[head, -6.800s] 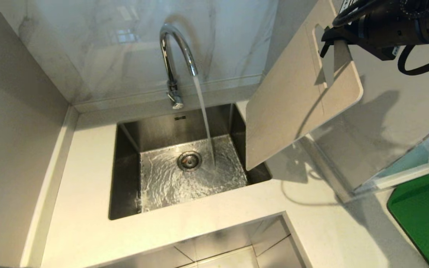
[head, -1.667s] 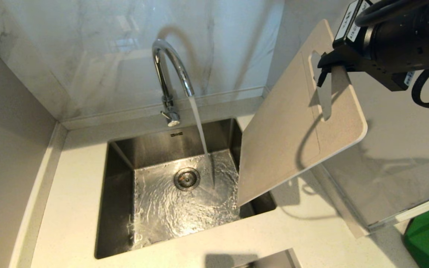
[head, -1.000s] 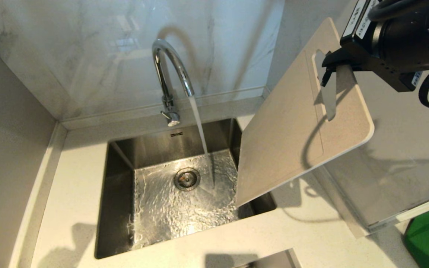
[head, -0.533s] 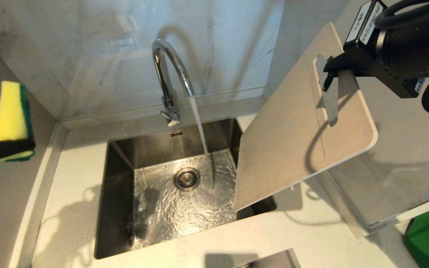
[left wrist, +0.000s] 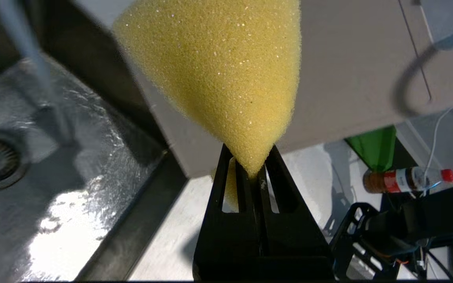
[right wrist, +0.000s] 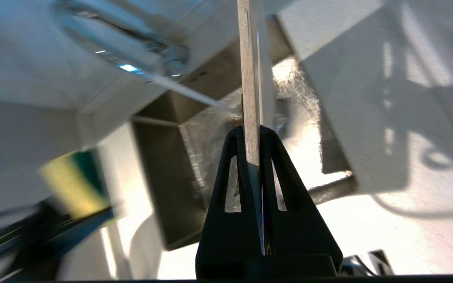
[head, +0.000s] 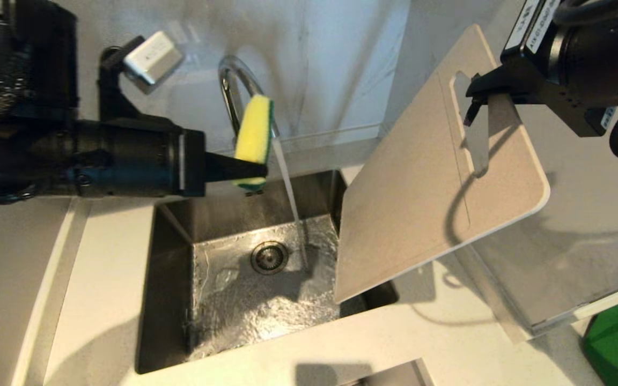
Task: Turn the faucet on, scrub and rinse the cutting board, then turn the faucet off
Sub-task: Scrub the cutting board underwater
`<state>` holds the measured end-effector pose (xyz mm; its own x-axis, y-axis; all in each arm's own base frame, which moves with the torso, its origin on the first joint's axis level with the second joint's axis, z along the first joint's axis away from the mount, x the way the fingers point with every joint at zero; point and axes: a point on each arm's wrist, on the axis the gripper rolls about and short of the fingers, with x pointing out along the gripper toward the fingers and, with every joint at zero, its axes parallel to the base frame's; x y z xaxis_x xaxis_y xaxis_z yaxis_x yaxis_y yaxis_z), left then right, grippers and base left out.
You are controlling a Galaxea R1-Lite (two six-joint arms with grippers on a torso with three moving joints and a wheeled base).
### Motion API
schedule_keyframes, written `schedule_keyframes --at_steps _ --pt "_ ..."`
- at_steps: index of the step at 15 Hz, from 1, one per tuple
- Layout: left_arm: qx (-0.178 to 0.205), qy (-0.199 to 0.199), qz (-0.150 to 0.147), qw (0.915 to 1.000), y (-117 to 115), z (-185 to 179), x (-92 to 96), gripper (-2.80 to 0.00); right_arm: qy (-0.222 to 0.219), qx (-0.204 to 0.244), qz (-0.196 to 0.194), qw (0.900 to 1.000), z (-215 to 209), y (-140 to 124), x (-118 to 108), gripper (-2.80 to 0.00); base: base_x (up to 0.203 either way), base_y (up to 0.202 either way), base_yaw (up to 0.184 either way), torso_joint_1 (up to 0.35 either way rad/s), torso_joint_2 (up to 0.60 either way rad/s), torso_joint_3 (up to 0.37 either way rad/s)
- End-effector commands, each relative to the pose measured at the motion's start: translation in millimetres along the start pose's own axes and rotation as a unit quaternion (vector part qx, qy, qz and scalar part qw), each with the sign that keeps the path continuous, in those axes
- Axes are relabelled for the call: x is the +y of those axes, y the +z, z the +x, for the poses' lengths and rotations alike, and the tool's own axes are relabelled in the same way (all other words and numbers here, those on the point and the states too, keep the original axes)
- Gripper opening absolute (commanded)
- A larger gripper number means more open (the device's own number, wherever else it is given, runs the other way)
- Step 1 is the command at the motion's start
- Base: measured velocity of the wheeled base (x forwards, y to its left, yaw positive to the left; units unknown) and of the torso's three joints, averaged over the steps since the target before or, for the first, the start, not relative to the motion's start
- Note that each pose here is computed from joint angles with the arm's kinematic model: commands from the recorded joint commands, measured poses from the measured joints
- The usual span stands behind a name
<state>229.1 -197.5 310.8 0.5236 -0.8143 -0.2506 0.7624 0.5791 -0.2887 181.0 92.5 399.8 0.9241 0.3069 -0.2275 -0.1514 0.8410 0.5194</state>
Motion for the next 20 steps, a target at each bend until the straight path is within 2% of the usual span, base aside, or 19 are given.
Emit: schedule_keyframes --at_steps 1,3,6,8,12,20 --pt "0.031 -0.023 -0.009 0.9992 -6.2 59.8 -4.6 -2.80 0.017 0.003 0.000 1.000 -2.2 -0.9 4.5 -2.80 0.000 0.000 0.000 0.000 0.00 0.000" --pt "0.031 -0.045 -0.020 0.9983 2.4 76.4 -10.7 -2.80 0.018 0.005 0.000 1.000 -2.1 -1.3 4.7 -2.80 0.000 0.000 0.000 0.000 0.00 0.000" --pt "0.056 -0.070 -0.041 0.9951 9.9 94.9 -18.9 -2.80 0.019 0.007 0.001 1.000 -1.8 -2.4 5.2 -2.80 0.000 0.000 0.000 0.000 0.00 0.000" --pt "0.082 -0.079 -0.053 0.9920 1.1 109.7 -26.0 -2.80 0.020 0.005 0.002 1.000 -3.4 -1.7 5.3 -2.80 0.000 0.000 0.000 0.000 0.00 0.000" --pt "0.118 -0.086 -0.057 0.9876 -19.6 129.6 -33.2 -2.80 0.024 0.001 0.002 1.000 -7.7 -0.4 5.6 -2.80 0.000 0.000 0.000 0.000 0.00 0.000" --pt "0.190 -0.061 -0.075 0.9771 -61.9 148.7 -17.4 -2.80 0.028 -0.005 0.004 1.000 -13.0 1.8 5.9 -2.80 0.000 0.000 0.000 0.000 0.00 0.000"
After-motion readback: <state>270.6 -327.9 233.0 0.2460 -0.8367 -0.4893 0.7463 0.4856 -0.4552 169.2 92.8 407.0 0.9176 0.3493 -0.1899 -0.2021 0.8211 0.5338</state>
